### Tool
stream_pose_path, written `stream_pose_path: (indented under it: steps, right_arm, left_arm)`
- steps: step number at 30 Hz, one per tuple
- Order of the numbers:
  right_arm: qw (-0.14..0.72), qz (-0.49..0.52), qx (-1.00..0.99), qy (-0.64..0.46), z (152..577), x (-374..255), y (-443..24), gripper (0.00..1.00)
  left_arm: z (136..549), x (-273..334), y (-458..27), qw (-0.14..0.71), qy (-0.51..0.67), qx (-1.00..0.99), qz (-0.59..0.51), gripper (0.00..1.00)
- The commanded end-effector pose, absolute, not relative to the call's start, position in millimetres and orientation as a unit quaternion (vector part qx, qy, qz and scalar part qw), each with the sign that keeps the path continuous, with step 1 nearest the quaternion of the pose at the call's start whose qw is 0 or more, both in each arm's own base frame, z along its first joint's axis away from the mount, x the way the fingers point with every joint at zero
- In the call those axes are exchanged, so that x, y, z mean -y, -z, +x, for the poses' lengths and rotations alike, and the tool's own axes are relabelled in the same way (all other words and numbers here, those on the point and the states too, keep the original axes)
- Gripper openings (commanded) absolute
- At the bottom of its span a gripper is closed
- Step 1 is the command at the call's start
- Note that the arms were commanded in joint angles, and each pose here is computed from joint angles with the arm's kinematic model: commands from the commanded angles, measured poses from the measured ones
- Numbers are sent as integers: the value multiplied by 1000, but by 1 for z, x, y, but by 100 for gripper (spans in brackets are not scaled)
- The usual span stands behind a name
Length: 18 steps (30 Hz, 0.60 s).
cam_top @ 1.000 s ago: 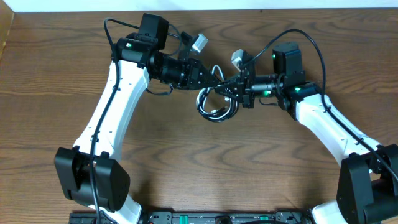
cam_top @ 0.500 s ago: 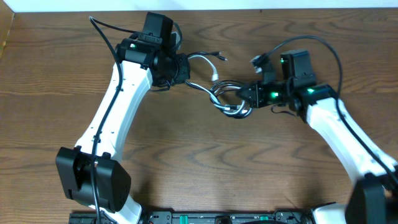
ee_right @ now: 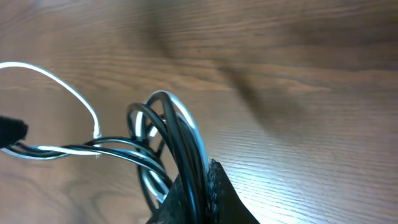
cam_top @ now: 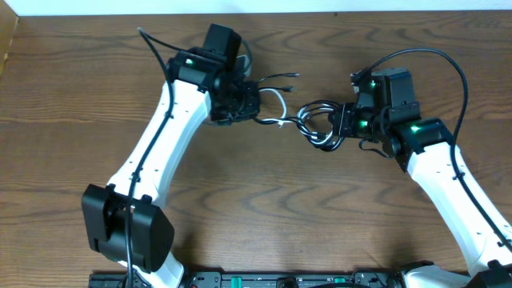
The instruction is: Untangle cables
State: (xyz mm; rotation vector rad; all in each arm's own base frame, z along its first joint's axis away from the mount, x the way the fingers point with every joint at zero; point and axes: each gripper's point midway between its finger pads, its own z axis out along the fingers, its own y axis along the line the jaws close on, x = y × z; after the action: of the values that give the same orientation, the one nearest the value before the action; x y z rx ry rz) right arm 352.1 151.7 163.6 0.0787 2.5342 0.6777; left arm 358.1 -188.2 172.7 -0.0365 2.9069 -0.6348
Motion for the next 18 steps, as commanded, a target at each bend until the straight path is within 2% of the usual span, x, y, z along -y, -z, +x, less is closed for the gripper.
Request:
stream_pose_path:
  steps: [1, 4, 7, 18]
  right_arm:
    - [265, 58, -934, -231, 357, -149, -165, 1]
    - [255, 77, -933, -243, 355, -151, -165, 1]
    - [249, 84, -931, -254, 354, -154, -166, 1]
    - [239, 91, -906, -336, 356, -178, -185, 1]
  left_arm:
    - [357, 225, -182, 76, 294, -952, 22, 7]
    - [359, 252, -197, 85, 351, -932, 41, 7]
    - [359, 264, -200, 93, 356, -929, 46, 7]
    - [360, 290, -181, 74, 357, -931, 25, 7]
